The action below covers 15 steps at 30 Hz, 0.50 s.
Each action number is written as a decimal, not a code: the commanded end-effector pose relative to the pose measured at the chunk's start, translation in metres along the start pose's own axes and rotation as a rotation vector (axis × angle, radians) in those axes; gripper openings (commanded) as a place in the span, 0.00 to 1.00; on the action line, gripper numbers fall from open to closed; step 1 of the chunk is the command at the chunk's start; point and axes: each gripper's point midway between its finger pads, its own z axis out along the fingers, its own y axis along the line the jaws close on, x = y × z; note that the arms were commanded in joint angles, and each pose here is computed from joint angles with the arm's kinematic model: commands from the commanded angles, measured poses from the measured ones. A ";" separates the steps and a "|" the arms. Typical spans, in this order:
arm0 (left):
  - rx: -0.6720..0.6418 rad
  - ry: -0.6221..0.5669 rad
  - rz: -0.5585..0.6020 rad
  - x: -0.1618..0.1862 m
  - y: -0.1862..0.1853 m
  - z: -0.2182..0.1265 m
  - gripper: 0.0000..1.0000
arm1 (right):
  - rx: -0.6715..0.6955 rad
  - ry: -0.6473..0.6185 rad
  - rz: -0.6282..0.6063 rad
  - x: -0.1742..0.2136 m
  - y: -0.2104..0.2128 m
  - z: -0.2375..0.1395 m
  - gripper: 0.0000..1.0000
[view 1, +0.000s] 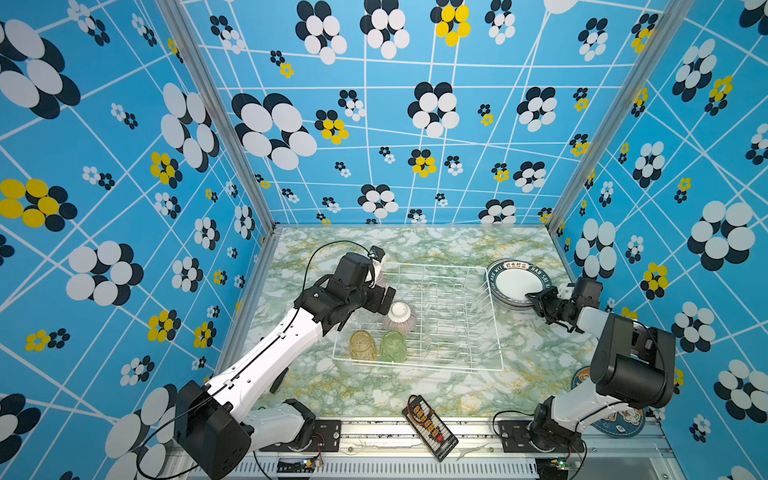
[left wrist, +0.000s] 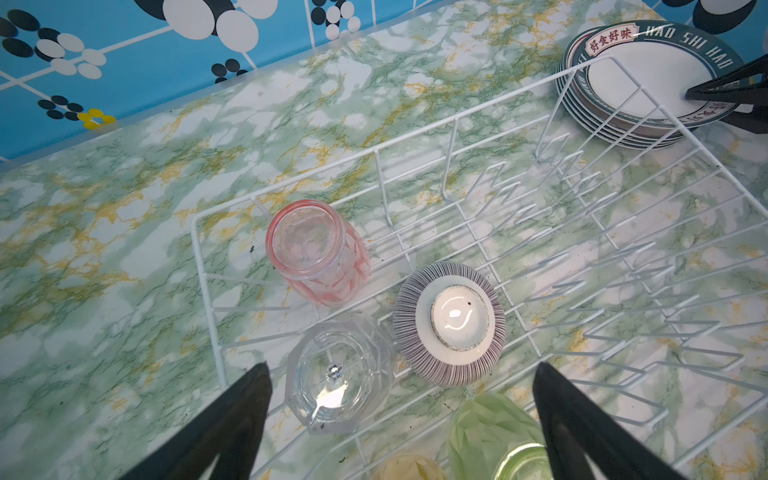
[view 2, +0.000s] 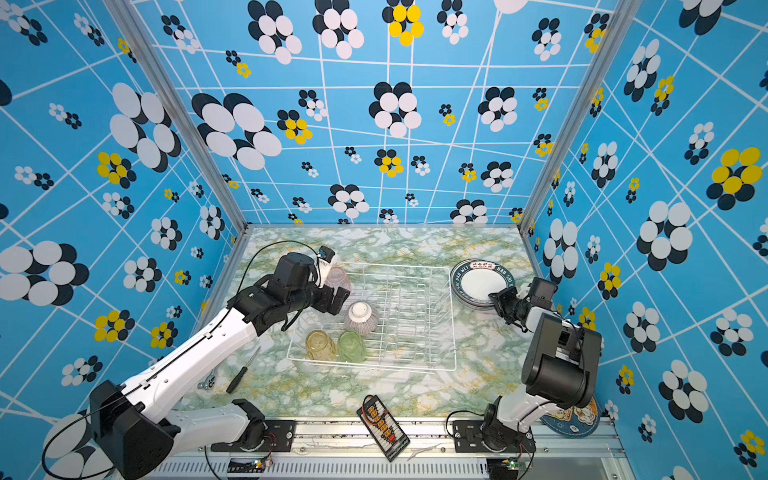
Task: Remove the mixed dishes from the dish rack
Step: 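Lower the green-rimmed plate onto the printed-plate stack with the right gripper, then open the right gripper and raise it off the stack while left moves over glasses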
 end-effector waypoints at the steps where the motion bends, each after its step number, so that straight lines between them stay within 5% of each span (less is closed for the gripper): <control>1: -0.007 -0.019 0.009 -0.006 0.003 -0.010 0.99 | 0.074 0.015 -0.086 0.002 0.001 -0.011 0.28; 15: -0.069 0.016 0.013 0.002 0.015 -0.006 0.99 | 0.185 0.006 -0.177 0.006 -0.002 -0.028 0.50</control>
